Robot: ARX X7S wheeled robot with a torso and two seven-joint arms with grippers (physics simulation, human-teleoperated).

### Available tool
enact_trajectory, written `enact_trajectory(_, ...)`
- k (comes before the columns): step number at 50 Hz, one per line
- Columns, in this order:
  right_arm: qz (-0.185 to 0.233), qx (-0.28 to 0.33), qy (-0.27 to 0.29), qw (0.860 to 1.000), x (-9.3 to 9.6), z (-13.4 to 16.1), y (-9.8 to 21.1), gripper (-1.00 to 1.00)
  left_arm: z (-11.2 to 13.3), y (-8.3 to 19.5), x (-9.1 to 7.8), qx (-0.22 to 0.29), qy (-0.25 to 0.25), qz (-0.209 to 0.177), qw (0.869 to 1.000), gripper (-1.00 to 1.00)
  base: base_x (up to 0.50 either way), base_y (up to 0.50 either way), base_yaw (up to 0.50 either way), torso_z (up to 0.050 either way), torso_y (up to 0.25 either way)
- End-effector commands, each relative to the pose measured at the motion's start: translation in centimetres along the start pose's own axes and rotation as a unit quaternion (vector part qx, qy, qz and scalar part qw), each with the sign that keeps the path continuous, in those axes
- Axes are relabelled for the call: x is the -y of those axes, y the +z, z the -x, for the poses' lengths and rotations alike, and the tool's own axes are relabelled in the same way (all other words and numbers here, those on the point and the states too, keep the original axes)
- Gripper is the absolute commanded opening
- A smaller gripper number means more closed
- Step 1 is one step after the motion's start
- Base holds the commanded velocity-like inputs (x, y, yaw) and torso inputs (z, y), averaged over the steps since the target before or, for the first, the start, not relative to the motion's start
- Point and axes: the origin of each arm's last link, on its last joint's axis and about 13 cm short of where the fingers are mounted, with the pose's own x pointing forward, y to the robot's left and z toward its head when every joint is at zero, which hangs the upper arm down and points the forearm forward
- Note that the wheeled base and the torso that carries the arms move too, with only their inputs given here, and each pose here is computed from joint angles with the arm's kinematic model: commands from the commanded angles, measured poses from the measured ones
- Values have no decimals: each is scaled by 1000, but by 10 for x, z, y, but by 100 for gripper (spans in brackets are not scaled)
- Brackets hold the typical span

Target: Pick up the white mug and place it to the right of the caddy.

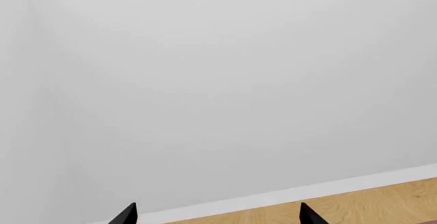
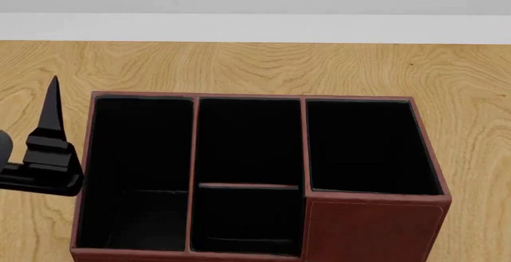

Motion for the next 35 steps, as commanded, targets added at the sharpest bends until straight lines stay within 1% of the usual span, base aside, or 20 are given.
enact_trajectory(1, -2, -19, 18, 1000, -6, -8, -6, 100, -2, 0, 1, 0, -1, 0, 1000, 100, 0, 0, 0, 0, 0)
enact_trajectory(21, -11, -43, 36, 998, -9, -26, -13, 100, -1, -2, 0, 2, -1, 1, 1000, 100, 0, 0, 0, 0, 0)
enact_trajectory(35, -15, -72, 53, 996, -15, -41, -23, 100, -1, -2, -2, 3, -1, 3, 1000, 100, 0, 0, 0, 0, 0)
